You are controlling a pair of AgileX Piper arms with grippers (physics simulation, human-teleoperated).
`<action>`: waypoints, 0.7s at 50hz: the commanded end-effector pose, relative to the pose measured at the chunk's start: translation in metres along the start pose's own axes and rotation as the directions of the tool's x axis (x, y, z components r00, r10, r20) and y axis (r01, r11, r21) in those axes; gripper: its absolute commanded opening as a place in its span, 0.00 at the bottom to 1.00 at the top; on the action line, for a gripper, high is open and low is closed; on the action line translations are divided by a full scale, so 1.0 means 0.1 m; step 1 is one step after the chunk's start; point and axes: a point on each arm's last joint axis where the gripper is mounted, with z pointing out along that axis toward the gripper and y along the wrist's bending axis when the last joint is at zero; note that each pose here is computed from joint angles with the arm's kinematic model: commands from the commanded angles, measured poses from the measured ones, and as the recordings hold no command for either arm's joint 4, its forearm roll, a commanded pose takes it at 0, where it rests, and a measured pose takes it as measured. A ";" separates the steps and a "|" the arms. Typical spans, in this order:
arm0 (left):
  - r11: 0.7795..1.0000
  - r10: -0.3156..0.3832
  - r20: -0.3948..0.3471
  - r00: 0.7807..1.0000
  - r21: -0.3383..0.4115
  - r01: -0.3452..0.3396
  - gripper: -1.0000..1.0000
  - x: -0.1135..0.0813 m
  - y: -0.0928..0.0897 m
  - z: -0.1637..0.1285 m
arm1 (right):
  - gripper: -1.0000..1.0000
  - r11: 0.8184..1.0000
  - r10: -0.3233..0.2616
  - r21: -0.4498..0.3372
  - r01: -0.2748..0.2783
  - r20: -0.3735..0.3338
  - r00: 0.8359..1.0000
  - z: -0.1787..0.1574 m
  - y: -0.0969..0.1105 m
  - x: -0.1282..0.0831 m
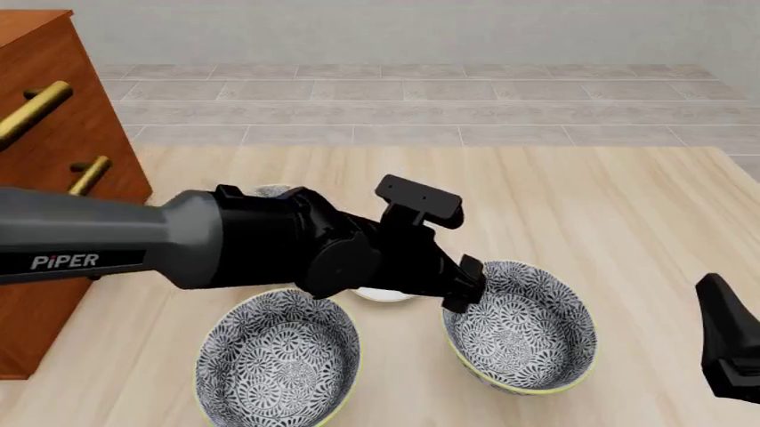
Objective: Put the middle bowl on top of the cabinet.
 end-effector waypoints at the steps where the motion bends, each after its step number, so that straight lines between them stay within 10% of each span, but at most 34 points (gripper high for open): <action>1: 1.000 -0.015 -0.012 1.000 0.000 0.015 1.00 0.05 0.00 0.09 | 1.00 1.000 0.003 0.002 -0.003 -0.001 1.000 0.00 0.00 0.00; 35: 0.998 -0.060 -0.064 0.996 -0.025 0.058 1.00 0.28 0.10 0.44 | 1.00 1.000 0.014 0.007 -0.014 0.001 1.000 0.00 0.00 0.00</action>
